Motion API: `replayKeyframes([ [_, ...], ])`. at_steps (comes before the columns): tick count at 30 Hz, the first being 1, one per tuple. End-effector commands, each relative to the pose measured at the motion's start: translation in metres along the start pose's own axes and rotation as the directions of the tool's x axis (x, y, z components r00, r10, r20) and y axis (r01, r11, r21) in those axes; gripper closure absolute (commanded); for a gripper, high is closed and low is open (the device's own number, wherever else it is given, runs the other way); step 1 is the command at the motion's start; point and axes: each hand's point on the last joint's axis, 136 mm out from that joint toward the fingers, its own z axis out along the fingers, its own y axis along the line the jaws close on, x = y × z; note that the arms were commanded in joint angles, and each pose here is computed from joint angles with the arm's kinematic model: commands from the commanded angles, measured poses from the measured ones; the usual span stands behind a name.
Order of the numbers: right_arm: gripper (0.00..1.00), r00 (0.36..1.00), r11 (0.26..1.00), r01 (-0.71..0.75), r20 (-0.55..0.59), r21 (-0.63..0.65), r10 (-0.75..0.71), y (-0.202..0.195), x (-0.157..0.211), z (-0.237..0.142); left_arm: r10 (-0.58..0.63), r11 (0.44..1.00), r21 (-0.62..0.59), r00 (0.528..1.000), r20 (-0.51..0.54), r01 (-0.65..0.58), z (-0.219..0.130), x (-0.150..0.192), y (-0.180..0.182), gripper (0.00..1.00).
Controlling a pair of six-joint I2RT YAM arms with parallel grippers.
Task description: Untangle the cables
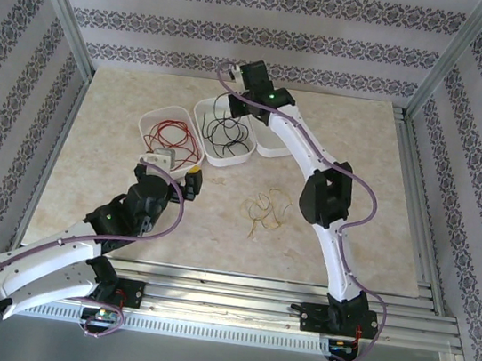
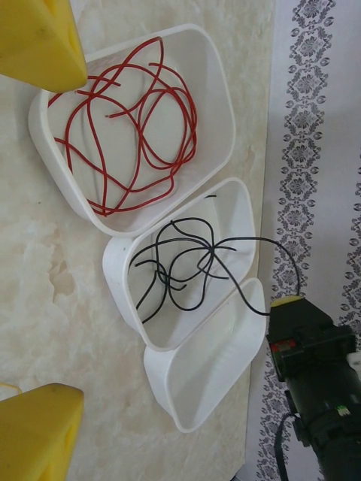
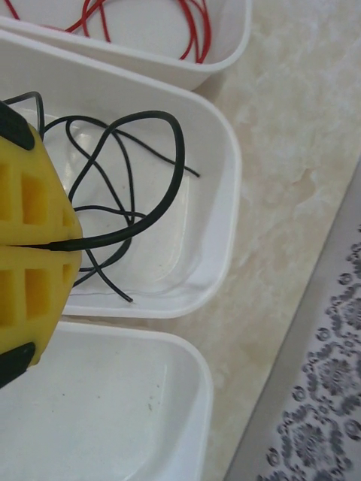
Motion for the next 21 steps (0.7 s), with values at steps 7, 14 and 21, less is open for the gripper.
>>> replayKeyframes([
  [7, 1.00, 0.988, 0.999, 0.043, -0.150, -0.023, -0.046, 0.028, 0.055, 0.044, -0.016, 1.000, -0.019, 1.000, -0.009, 0.016, 0.005, 0.004, 0.004, 0.01],
  [14, 1.00, 0.979, 0.999, 0.031, -0.203, 0.024, -0.026, 0.010, 0.079, 0.067, -0.021, 1.000, -0.014, 1.000, -0.015, 0.021, 0.005, 0.006, 0.004, 0.01],
  [21, 0.83, 0.978, 1.000, 0.015, -0.209, 0.020, -0.010, 0.007, 0.077, 0.062, -0.010, 1.000, -0.017, 1.000, -0.013, 0.010, 0.006, 0.005, 0.004, 0.01],
])
